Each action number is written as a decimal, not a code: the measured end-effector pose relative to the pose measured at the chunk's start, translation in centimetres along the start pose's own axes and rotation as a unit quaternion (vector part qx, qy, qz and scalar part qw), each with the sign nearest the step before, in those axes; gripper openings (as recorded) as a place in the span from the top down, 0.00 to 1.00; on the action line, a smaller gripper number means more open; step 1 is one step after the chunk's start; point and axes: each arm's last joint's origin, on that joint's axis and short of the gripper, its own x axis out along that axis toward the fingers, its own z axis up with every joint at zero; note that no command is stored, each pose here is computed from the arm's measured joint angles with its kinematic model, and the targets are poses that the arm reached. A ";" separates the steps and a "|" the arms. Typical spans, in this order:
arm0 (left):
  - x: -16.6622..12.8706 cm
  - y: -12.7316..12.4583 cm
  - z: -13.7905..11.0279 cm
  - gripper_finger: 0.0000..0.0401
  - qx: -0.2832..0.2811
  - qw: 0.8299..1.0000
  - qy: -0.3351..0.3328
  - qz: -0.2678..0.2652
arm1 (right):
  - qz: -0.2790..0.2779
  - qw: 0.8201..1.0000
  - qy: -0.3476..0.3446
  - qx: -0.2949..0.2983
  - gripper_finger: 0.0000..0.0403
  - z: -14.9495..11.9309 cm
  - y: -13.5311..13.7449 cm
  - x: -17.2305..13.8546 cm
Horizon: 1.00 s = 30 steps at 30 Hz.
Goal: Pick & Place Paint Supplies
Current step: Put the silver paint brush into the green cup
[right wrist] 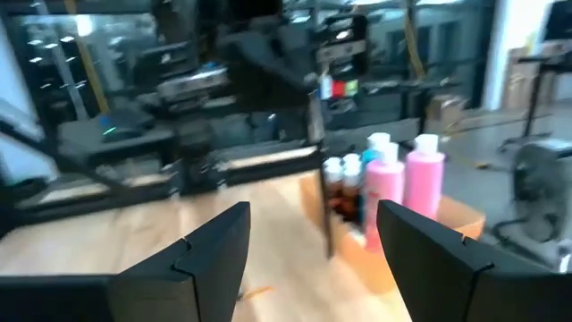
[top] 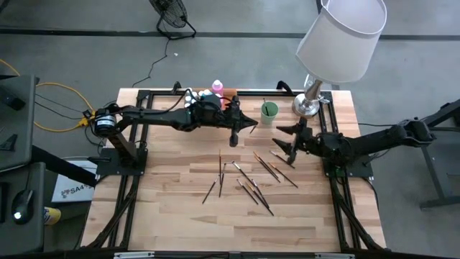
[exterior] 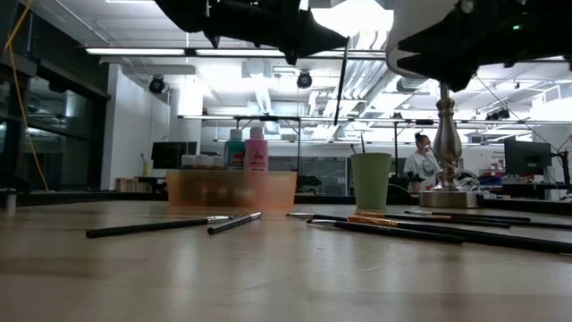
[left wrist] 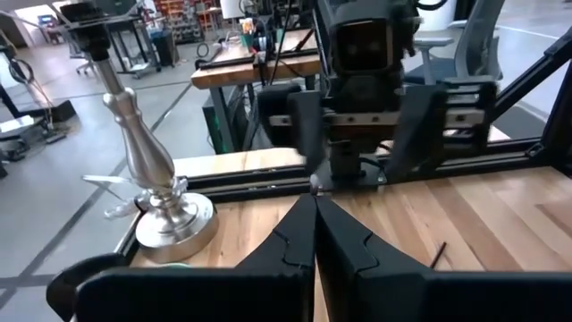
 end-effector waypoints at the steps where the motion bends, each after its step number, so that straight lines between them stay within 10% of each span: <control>1: 0.0 0.0 0.0 1.00 0.000 1.000 0.000 0.000 | -0.010 1.000 -0.004 -0.002 0.41 -0.1 -0.2 0.4; 20: 0.0 0.0 -0.1 1.00 0.000 1.000 0.007 -0.001 | 0.034 0.999 -0.005 -0.024 0.42 -0.9 -0.6 8.8; 30: 0.0 0.0 -0.3 1.00 -0.003 1.000 0.013 -0.002 | 0.031 0.999 -0.010 -0.024 0.75 -0.6 -0.6 8.8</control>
